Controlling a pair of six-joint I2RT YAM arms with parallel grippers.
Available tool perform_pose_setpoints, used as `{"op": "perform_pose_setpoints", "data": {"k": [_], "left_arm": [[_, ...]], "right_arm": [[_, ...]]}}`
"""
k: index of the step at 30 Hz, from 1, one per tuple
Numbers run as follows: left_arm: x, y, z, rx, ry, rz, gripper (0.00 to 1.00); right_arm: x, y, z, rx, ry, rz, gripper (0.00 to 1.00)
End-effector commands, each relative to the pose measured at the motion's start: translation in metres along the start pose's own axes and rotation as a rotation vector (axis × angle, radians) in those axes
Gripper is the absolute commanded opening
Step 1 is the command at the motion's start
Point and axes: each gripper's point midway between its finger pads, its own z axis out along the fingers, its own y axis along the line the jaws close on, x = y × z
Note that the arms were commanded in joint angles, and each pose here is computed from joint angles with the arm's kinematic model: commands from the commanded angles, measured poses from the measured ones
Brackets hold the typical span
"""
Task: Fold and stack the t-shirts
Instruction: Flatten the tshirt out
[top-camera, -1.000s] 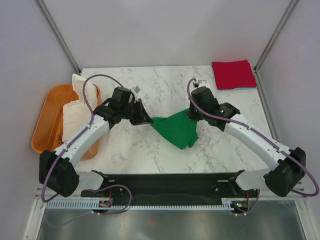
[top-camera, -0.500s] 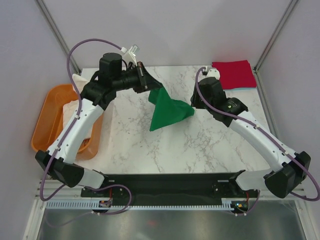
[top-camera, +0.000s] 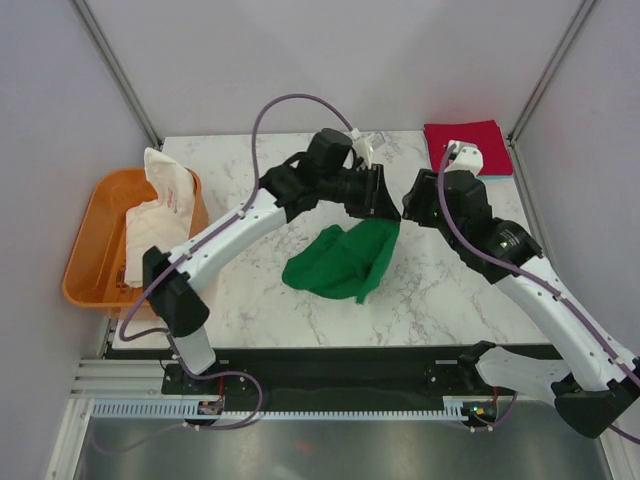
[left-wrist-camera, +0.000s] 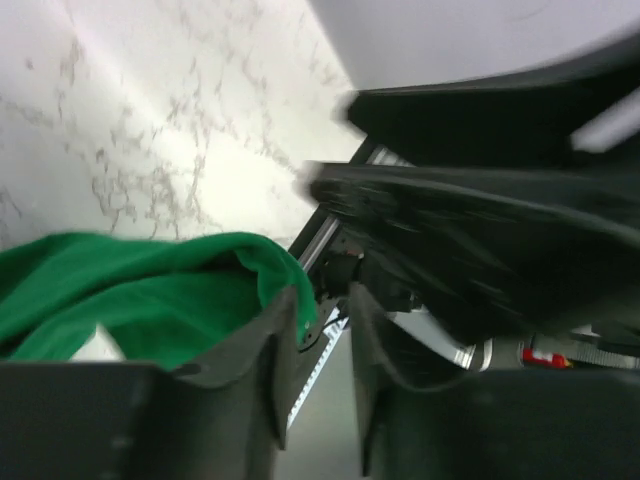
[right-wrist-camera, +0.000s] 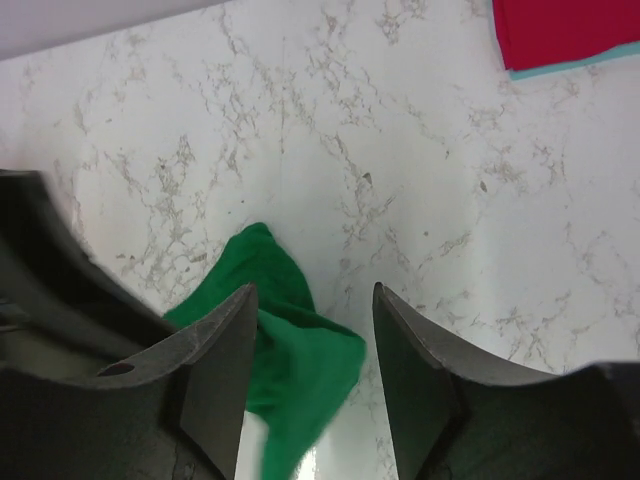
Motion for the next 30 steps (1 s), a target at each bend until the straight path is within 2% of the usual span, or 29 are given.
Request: {"op": "perform_pose_setpoints", "data": {"k": [1,2,4,5,6,7,8,9,10,14,17,19,21,23,24,27,30], "left_arm": [[0.005,0.035,0.028,-0.040,0.048,0.024,0.38],[0.003,0.042,0.018,-0.061,0.032,0.012,0.47],[-0.010,0.060,-0.006,-0.105,-0.026,0.003,0.55],[-0.005,0.079,-0.014,-0.160,-0.035,-0.006,0.69],[-0.007,0.077,-0.036,-0.174,-0.076,0.016,0.70],[-0.010,0.096,-0.051,-0.223,-0.103,0.010,0.70],[0.012,0.124,-0.055,-0.292,-0.069,-0.033,0.66],[0.021,0.134,-0.064,-0.320,-0.071,-0.044,0.63],[0.046,0.149,-0.073,-0.354,-0.046,-0.067,0.62],[0.119,0.176,-0.075,-0.393,0.076,-0.160,0.54],[0.155,0.185,-0.073,-0.417,0.127,-0.203,0.47],[0.169,0.187,-0.070,-0.418,0.148,-0.202,0.47],[0.177,0.199,-0.070,-0.467,0.152,-0.210,0.53],[0.187,0.220,-0.070,-0.545,0.156,-0.232,0.64],[0.186,0.224,-0.067,-0.553,0.141,-0.233,0.66],[0.192,0.239,-0.060,-0.577,0.137,-0.245,0.71],[0.197,0.255,-0.057,-0.635,0.131,-0.267,0.76]], "right_arm": [[-0.005,-0.015,-0.013,0.050,-0.026,0.025,0.58],[0.000,-0.014,-0.012,0.039,-0.009,0.024,0.58],[0.015,-0.005,-0.010,-0.016,0.051,0.026,0.56],[0.028,-0.003,-0.007,-0.029,0.091,0.036,0.56],[0.038,-0.001,-0.004,-0.040,0.118,0.042,0.55],[0.046,0.005,-0.001,-0.071,0.143,0.054,0.54],[0.067,0.001,0.005,-0.064,0.189,0.051,0.53],[0.077,0.002,0.008,-0.066,0.213,0.074,0.52],[0.092,0.008,0.011,-0.096,0.259,0.079,0.50],[0.169,0.006,0.017,-0.090,0.433,0.105,0.47],[0.200,0.007,0.014,-0.090,0.478,0.133,0.45],[0.206,0.008,0.011,-0.096,0.477,0.136,0.45],[0.212,0.005,0.010,-0.088,0.485,0.123,0.45],[0.224,0.000,0.007,-0.067,0.510,0.119,0.46],[0.228,-0.003,0.006,-0.058,0.514,0.121,0.46],[0.249,-0.016,0.002,-0.001,0.546,0.168,0.58],[0.263,-0.032,0.001,0.060,0.550,0.206,0.62]]}}
